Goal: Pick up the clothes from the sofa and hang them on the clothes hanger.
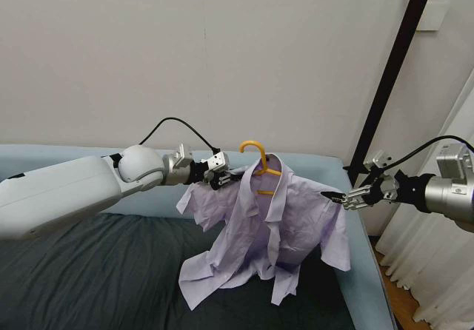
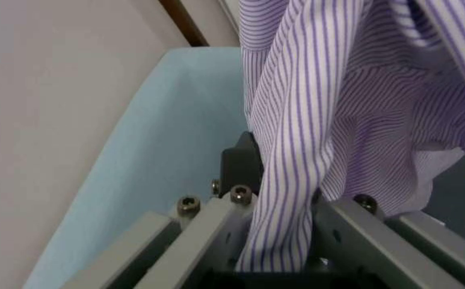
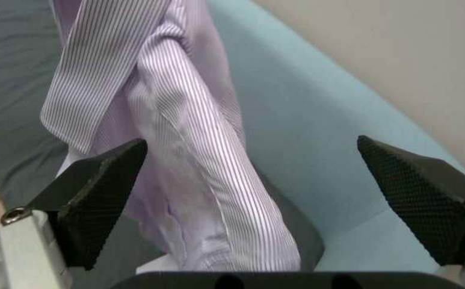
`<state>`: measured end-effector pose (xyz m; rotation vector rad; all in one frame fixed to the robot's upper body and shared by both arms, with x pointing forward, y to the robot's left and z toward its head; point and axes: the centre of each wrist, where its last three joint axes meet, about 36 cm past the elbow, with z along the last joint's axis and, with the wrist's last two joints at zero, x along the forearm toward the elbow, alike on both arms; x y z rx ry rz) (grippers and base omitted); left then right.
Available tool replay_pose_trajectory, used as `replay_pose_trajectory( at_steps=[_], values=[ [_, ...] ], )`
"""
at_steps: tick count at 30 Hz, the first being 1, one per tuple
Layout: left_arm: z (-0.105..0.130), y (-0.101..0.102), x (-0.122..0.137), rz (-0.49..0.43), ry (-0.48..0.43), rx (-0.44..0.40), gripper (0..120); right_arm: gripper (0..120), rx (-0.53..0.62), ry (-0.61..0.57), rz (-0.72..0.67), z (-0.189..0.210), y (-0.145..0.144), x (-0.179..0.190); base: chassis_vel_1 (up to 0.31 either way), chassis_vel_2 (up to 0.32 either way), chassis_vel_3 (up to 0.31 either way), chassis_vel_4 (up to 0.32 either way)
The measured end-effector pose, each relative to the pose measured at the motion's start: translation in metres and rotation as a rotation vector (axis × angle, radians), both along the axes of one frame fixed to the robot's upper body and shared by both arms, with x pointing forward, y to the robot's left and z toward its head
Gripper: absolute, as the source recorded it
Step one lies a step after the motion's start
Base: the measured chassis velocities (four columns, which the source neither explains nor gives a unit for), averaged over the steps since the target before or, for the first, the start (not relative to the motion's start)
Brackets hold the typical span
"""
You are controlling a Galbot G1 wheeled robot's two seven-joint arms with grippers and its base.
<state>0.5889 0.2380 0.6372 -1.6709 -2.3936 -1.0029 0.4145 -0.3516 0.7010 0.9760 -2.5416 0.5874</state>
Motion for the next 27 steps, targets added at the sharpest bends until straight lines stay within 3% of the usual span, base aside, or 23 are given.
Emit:
replay_pose_trajectory(
  at_steps=[11,15,17,19,23,25,27],
  values=[
    [-0.006,-0.019,-0.017,-0.048,0.006,0.018,0,100,-0.004,0.058,0.046,-0.018,0.016,-0.006,0.0,0.0,0.0,0.0],
    [-0.008,-0.016,-0.023,-0.052,0.002,0.035,0,86,-0.003,0.069,0.052,-0.022,0.02,-0.008,0.0,0.0,0.0,0.0],
    [-0.009,-0.016,-0.024,-0.053,0.002,0.037,0,85,-0.003,0.071,0.054,-0.022,0.021,-0.009,0.0,0.0,0.0,0.0],
    [-0.009,-0.014,-0.027,-0.056,-0.003,0.046,0,73,-0.009,0.082,0.069,-0.023,0.025,-0.012,0.0,0.0,0.0,0.0],
    [-0.009,-0.012,-0.029,-0.057,-0.005,0.047,0,62,-0.016,0.089,0.076,-0.024,0.027,-0.015,0.0,0.0,0.0,0.0],
    [-0.008,-0.012,-0.033,-0.063,-0.005,0.045,0,49,-0.02,0.096,0.082,-0.025,0.029,-0.017,0.0,0.0,0.0,0.0],
    [-0.008,-0.012,-0.034,-0.064,-0.005,0.045,0,47,-0.021,0.097,0.084,-0.025,0.029,-0.017,0.0,0.0,0.0,0.0]
  ],
)
